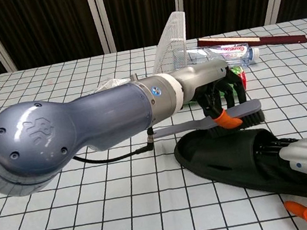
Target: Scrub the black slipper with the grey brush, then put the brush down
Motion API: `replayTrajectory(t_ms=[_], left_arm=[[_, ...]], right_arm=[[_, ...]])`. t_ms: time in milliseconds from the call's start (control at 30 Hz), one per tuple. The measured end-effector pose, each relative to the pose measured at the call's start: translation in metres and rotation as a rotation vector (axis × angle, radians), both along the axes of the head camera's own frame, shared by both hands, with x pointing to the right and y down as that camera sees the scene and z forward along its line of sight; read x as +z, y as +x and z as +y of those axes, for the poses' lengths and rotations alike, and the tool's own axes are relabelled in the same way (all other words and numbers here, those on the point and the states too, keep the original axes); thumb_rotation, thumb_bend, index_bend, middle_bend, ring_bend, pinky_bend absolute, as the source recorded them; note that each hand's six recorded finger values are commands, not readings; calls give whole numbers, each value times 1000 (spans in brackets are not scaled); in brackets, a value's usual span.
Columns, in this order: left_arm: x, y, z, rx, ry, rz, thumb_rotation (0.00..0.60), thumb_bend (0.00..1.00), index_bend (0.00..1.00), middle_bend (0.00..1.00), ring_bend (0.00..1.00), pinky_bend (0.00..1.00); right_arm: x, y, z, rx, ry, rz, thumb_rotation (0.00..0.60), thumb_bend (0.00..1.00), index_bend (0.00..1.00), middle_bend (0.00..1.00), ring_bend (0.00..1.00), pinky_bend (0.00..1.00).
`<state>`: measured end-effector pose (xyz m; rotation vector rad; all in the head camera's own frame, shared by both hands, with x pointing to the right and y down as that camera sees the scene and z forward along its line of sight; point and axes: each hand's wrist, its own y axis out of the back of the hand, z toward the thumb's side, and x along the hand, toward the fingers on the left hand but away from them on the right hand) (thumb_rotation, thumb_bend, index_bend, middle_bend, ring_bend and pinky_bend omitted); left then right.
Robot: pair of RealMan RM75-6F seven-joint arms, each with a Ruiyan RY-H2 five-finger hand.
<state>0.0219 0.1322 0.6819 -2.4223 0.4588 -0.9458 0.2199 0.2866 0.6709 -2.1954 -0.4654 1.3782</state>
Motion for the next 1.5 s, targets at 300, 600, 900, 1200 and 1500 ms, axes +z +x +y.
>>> replayTrajectory(t_ms=[300,600,900,1200,1500], left_arm=[[3,-12,3,35,-17,-41,600,554,477,538,460,458],[-1,-37,-2,44,-48,-141,600,586,480,542,464,463],[-4,-43,-5,12,-56,-185,600,585,477,533,465,461],[-7,-14,-1,-28,4,-40,600,564,471,528,466,454],[-4,-7,7,-38,-15,24,600,557,471,530,466,454]], right_arm=[[0,-3,2,-13,1,-2,600,539,0,0,0,0],[-2,-5,-1,-11,2,-7,600,539,0,0,0,0],[-3,-8,2,-29,-3,-6,600,539,0,0,0,0],[1,-11,6,-40,-18,-2,600,539,0,0,0,0],[4,-13,4,-48,-19,4,600,539,0,0,0,0]])
